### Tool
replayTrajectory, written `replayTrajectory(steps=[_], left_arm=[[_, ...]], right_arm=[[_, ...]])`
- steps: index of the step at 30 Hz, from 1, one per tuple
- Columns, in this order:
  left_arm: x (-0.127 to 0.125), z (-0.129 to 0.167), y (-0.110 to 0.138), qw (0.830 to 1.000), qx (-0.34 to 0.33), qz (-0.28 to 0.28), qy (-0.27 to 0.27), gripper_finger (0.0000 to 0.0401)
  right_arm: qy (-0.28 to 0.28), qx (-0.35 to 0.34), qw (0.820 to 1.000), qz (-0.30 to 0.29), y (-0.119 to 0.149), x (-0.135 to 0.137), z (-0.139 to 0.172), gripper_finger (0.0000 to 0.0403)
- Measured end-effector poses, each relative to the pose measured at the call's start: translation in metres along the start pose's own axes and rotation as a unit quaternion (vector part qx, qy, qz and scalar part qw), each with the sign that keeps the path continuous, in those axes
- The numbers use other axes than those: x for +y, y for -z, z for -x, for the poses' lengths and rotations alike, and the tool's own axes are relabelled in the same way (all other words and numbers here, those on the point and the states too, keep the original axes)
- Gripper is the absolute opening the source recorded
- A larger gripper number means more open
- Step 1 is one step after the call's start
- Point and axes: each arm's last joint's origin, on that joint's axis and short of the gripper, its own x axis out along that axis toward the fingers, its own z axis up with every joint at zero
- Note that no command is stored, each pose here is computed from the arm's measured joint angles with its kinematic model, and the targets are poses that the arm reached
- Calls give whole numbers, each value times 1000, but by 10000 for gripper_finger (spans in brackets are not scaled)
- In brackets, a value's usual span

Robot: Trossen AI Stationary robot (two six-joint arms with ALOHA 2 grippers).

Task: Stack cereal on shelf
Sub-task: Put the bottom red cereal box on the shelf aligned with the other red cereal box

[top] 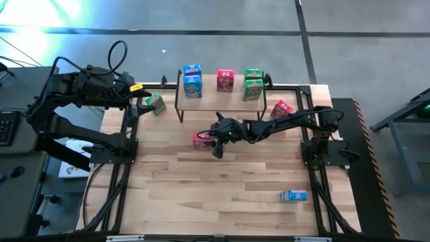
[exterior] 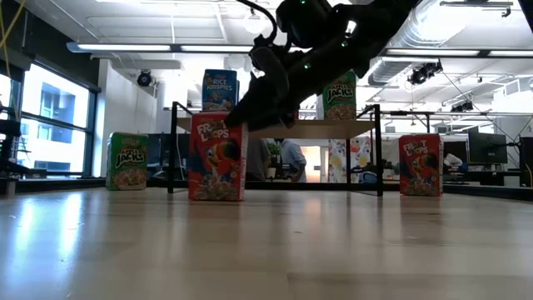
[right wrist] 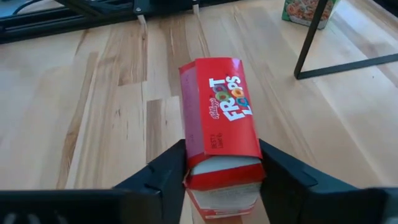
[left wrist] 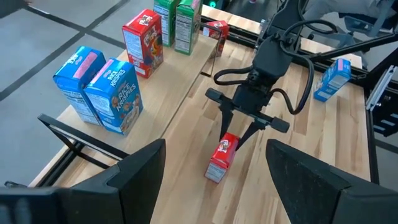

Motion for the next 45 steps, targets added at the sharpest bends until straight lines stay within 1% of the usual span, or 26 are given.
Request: replayTrajectory(steps=[4, 7, 10, 16, 20, 25, 29, 37, 45], left_arm=[[0, 0, 0, 1000, 0, 0, 0, 269], [0, 0, 0, 1000, 0, 0, 0, 269], [0, 0, 0, 1000, 0, -1, 0, 269], [0, 0, 0, 1000, 0, -5, 0, 269], [0, 0, 0, 1000, 0, -5, 0, 269], [0, 0, 0, 1000, 0, -6, 0, 269], [0, 0, 0, 1000, 0, -6, 0, 269], [0, 0, 0, 1000, 0, -18, 0, 269], [0, 0, 0, 1000, 0, -19, 0, 269]], right_arm=[[-4, 0, 1000, 0, 0, 0, 0, 143], [-4, 0, 1000, -2, 0, 0, 0, 141], [-8, -11, 1000, -10, -9, 2, 0, 141], [-11, -32, 999, -6, -39, 6, 3, 141], [-7, -7, 1000, 21, -62, 9, 9, 141], [-2, 16, 998, 57, -98, 14, 25, 141], [12, 14, 996, 90, -127, 14, 41, 141], [33, 0, 994, 106, -170, -1, 72, 142], [45, 13, 995, 92, -190, -24, 97, 142]])
